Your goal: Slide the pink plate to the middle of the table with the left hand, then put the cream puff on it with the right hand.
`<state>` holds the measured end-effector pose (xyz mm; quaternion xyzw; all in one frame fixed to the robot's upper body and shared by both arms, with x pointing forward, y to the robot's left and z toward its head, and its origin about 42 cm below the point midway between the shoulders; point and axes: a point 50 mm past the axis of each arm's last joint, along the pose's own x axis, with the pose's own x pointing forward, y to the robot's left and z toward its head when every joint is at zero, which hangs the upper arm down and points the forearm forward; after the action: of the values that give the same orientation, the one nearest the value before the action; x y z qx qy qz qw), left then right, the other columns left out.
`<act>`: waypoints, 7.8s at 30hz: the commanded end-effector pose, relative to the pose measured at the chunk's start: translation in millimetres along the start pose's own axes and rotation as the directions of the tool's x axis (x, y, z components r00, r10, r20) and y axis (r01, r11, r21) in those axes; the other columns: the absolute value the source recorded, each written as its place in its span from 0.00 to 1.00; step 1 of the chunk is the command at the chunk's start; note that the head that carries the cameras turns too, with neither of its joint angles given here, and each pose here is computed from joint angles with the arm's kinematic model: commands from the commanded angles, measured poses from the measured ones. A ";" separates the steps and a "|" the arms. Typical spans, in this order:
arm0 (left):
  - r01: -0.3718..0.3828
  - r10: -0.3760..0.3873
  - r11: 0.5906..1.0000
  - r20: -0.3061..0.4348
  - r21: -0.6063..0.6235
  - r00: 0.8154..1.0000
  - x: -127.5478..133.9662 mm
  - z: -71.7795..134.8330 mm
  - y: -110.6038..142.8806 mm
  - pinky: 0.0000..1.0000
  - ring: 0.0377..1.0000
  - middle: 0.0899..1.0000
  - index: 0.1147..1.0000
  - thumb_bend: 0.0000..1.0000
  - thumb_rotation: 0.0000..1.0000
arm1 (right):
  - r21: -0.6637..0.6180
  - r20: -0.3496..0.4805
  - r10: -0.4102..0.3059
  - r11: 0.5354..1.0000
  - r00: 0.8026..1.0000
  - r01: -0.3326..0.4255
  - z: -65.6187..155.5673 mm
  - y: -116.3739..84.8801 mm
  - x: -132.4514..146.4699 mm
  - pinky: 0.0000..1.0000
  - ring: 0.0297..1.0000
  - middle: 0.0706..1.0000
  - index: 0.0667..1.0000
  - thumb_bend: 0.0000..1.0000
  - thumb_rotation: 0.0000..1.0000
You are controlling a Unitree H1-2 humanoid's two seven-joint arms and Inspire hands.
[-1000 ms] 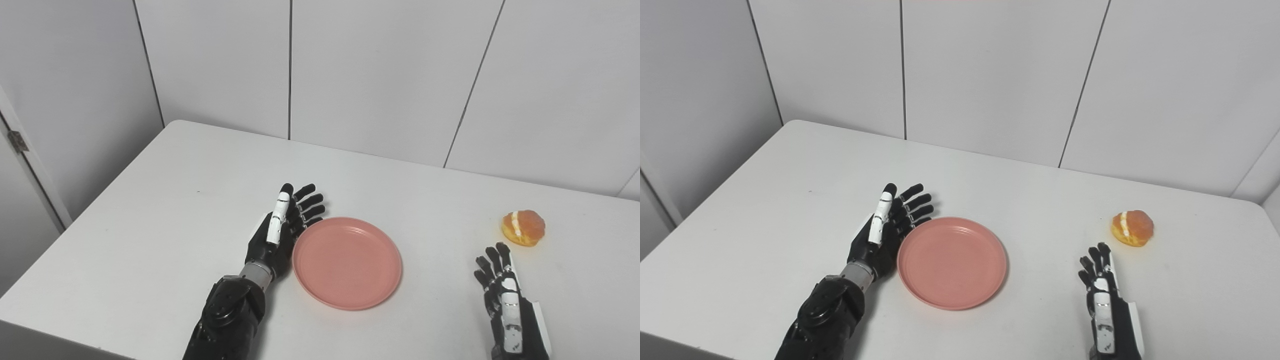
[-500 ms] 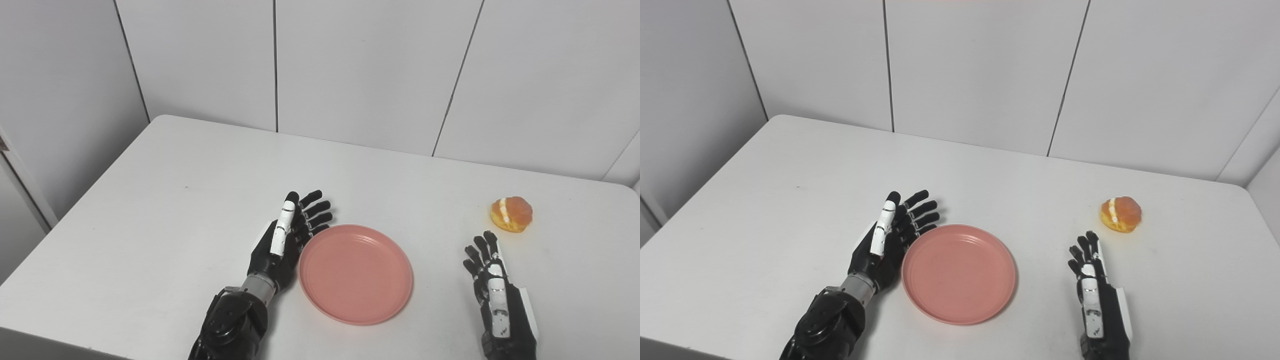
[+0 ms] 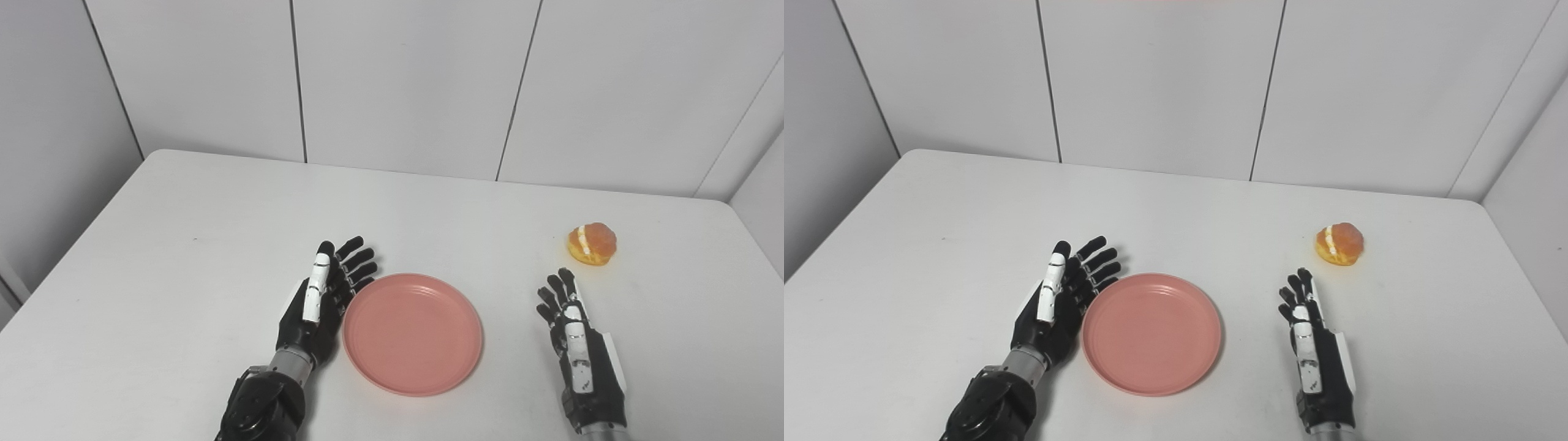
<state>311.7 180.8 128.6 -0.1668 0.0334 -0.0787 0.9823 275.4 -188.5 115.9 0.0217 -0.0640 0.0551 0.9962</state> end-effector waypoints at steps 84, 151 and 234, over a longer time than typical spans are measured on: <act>0.011 -0.011 1.000 0.060 -0.006 0.998 -4.5 8.5 17.0 0.85 0.83 0.82 0.81 0.54 1.00 | -0.889 -0.009 -0.143 0.454 0.990 0.057 142.3 -120.9 189.7 0.70 0.85 0.92 0.90 0.91 0.46; 0.031 -0.031 1.000 0.052 -0.001 0.998 -7.5 6.3 16.7 0.86 0.84 0.84 0.82 0.54 1.00 | -0.911 -0.215 -0.152 0.388 0.965 -0.141 118.8 -129.9 230.8 0.67 0.74 0.78 0.80 0.88 0.20; -0.023 0.023 1.000 0.059 0.000 0.998 2.1 2.7 -3.7 0.84 0.83 0.82 0.80 0.55 1.00 | -0.921 -0.034 0.298 0.361 0.954 -0.146 205.8 7.4 165.1 0.34 0.40 0.44 0.45 0.50 0.12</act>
<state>308.2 184.2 126.4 -0.1678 0.0190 -0.0651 0.9835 416.2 -178.2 323.3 -0.5258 -0.1222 0.1524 0.8279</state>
